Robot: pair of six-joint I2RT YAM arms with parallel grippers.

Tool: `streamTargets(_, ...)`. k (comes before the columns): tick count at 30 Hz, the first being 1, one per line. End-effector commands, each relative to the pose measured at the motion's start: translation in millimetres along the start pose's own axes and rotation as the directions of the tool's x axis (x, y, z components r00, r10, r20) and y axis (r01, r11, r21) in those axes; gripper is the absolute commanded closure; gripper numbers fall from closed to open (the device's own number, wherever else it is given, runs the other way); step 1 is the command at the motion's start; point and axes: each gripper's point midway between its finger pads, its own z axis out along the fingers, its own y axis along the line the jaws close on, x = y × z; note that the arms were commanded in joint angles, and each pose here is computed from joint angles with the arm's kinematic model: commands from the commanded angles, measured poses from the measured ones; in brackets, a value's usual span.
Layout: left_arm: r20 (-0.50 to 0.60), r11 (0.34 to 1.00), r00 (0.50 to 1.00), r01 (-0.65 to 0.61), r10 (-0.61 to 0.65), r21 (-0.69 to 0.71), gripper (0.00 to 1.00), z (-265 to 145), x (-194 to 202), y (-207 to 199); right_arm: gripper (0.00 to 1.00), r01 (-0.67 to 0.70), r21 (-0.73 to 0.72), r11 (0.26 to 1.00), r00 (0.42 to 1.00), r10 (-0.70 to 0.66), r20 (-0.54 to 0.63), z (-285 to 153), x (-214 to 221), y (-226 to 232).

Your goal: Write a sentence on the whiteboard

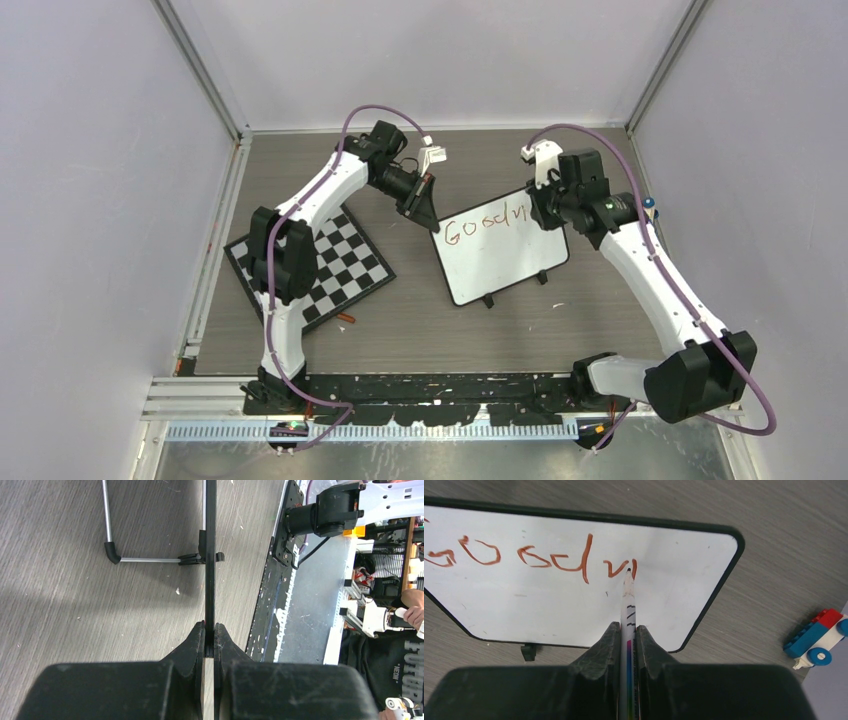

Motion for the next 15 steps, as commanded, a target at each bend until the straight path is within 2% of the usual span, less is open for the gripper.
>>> streamTargets(1, -0.032, 1.000, 0.999, 0.013, -0.013, 0.009, 1.00, 5.6, 4.7, -4.1, 1.00, -0.004, 0.007, 1.000, 0.994, 0.004, 0.105, -13.0, -38.6, -5.6)
streamTargets(15, -0.033, 1.000, 0.999, 0.010, -0.010, 0.008, 1.00, 5.2, 5.4, -4.4, 1.00, 0.011, 0.035, 0.999, 0.998, -0.014, 0.065, 12.3, -30.0, -12.0)
